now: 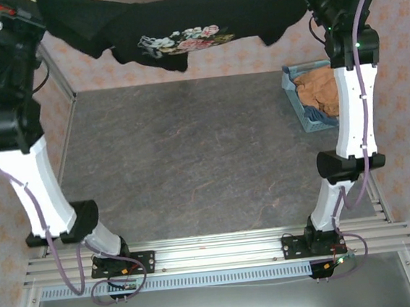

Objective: Fold and stack the t-shirts

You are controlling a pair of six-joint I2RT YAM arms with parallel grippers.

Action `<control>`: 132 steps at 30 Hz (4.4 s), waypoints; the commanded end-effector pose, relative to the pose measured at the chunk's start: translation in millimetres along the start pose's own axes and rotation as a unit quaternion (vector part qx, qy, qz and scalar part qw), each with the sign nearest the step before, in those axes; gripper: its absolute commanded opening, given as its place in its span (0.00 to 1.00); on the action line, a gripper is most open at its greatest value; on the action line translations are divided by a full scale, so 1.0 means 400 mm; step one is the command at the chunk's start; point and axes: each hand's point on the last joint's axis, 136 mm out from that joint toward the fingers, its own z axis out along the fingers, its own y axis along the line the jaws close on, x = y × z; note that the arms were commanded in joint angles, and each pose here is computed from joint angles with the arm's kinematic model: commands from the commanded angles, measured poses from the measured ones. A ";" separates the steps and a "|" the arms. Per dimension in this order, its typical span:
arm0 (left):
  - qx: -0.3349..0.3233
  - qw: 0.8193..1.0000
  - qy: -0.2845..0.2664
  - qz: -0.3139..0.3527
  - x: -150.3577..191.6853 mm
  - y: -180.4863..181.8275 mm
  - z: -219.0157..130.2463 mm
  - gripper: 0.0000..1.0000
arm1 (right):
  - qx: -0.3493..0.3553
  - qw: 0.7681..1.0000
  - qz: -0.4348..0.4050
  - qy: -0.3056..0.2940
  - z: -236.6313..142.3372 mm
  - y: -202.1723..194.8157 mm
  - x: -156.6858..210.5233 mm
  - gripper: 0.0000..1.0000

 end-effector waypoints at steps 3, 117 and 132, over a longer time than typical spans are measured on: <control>-0.167 0.975 0.144 0.016 0.226 0.262 0.001 0.00 | 0.161 0.981 0.008 0.104 0.032 -0.284 0.191 0.00; -0.527 0.661 0.525 0.100 0.910 0.835 -0.901 0.00 | 0.711 0.637 0.091 0.283 -0.859 -1.134 0.828 0.41; -0.564 0.712 0.403 0.114 0.697 0.840 -0.907 0.00 | 0.689 0.662 0.084 0.284 -0.892 -1.036 0.761 0.00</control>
